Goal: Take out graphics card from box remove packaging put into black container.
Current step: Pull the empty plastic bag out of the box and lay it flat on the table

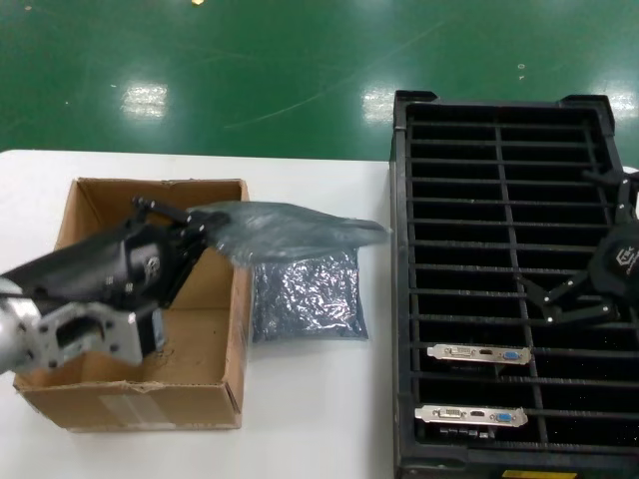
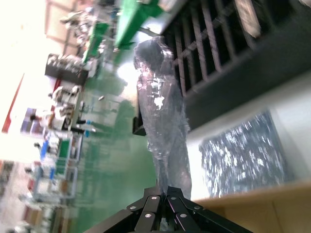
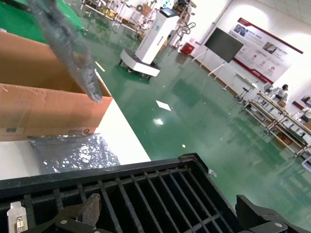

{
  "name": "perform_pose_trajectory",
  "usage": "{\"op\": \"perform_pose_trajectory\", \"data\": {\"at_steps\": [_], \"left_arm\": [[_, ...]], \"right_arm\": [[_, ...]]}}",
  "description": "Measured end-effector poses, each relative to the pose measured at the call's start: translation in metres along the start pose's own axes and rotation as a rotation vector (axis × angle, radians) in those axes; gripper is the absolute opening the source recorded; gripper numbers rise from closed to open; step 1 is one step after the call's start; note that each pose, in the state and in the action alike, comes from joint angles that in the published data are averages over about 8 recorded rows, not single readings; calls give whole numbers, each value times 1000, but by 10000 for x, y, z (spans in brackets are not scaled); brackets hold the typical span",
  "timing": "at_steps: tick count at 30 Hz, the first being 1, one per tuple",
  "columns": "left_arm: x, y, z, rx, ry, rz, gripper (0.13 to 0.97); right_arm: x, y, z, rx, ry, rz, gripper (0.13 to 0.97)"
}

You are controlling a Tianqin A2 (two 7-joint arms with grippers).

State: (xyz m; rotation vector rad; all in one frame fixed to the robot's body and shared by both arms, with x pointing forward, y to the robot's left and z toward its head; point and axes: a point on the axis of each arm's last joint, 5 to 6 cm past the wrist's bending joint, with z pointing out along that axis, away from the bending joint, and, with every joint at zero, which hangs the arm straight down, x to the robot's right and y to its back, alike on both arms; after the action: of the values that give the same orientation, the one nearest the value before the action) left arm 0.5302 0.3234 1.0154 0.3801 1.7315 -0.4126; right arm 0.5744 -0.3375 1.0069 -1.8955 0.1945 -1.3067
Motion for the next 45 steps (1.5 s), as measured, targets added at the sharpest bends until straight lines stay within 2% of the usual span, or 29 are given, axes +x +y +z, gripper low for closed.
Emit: {"op": "perform_pose_trajectory", "data": {"at_steps": [3,6,8,10,12,14,17,19,24,28,31,35,39,42,45], "left_arm": [[-99,-33,30,27,-3,-158,139],[-178,-44,77,55,9,-349,139],[-203,-32,123,65,32,-489,139],[-200,-9,184,60,66,-619,139],[-171,25,263,35,109,-736,139],[-133,64,361,-4,152,-840,139],[-92,123,540,-66,204,-965,139],[-87,154,674,-97,230,-1030,139],[-147,168,1005,-130,285,-1123,144],[-206,145,1218,-145,332,-1153,152],[-250,139,1329,-154,357,-1166,157],[-308,151,1436,-161,372,-1172,197],[-372,174,1507,-166,371,-1170,238],[-446,191,1513,-162,359,-1163,275],[-548,202,1457,-150,336,-1152,331]], "right_arm": [[0,0,0,0,0,0,963],[0,0,0,0,0,0,966],[0,0,0,0,0,0,966],[0,0,0,0,0,0,966],[0,0,0,0,0,0,966],[0,-1,0,0,0,0,966],[0,-1,0,0,0,0,966],[0,0,0,0,0,0,966],[0,0,0,0,0,0,966],[0,0,0,0,0,0,966],[0,0,0,0,0,0,966],[0,0,0,0,0,0,966],[0,0,0,0,0,0,966],[0,0,0,0,0,0,966],[0,0,0,0,0,0,966]]}}
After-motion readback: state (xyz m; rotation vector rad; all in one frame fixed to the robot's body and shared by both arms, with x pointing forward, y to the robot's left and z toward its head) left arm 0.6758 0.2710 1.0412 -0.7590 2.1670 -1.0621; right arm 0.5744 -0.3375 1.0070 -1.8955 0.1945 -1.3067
